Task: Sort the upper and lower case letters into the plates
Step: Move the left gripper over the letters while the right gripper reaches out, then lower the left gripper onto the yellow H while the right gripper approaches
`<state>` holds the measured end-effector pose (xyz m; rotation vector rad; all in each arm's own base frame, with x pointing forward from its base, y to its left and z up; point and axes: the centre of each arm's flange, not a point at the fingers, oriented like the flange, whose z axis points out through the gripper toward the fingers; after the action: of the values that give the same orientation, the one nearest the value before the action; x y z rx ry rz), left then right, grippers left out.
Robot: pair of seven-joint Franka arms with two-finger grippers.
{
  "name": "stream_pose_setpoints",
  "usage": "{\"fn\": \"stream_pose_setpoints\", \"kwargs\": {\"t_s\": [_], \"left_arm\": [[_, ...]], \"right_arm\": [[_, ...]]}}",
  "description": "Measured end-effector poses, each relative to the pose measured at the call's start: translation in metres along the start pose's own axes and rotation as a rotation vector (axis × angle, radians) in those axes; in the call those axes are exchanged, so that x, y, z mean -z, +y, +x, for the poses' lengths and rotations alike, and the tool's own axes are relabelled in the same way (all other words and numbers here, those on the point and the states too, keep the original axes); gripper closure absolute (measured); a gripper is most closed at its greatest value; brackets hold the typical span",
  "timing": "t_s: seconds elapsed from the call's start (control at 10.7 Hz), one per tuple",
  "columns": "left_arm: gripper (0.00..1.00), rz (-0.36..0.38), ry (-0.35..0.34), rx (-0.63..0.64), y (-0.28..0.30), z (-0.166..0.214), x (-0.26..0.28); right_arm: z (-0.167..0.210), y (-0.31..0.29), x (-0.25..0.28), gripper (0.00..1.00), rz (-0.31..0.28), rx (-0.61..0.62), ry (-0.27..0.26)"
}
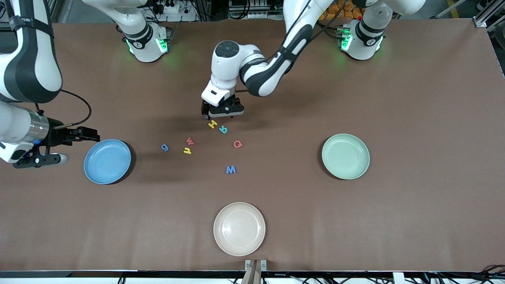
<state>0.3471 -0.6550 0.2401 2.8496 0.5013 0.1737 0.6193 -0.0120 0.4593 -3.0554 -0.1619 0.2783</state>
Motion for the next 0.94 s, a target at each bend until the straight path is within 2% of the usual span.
{"fn": "stream_pose_setpoints", "kwargs": {"t_s": [0.19, 0.28, 0.47, 0.66, 0.94], "left_arm": [[0.0, 0.056, -0.032, 0.286, -0.006, -0.03, -0.016], [0.0, 0.118, -0.031, 0.428, -0.012, -0.032, -0.023], [0.0, 0.182, -0.058, 0.668, -0.019, -0.027, -0.03], [0.0, 0.198, -0.083, 0.772, -0.016, -0.013, -0.026], [0.0, 0.111, -0.099, 0.811, 0.018, 0.02, 0.004]], "right_arm": [[0.006, -0.005, -0.015, 0.0, 0.005, 0.008, -0.024], [0.009, -0.013, -0.021, 0.0, 0.004, 0.02, -0.033], [0.011, -0.023, -0.023, 0.0, 0.001, 0.036, -0.038], [0.011, -0.023, -0.02, 0.0, 0.0, 0.036, -0.031], [0.01, -0.026, -0.01, 0.0, -0.001, 0.028, -0.02]]}}
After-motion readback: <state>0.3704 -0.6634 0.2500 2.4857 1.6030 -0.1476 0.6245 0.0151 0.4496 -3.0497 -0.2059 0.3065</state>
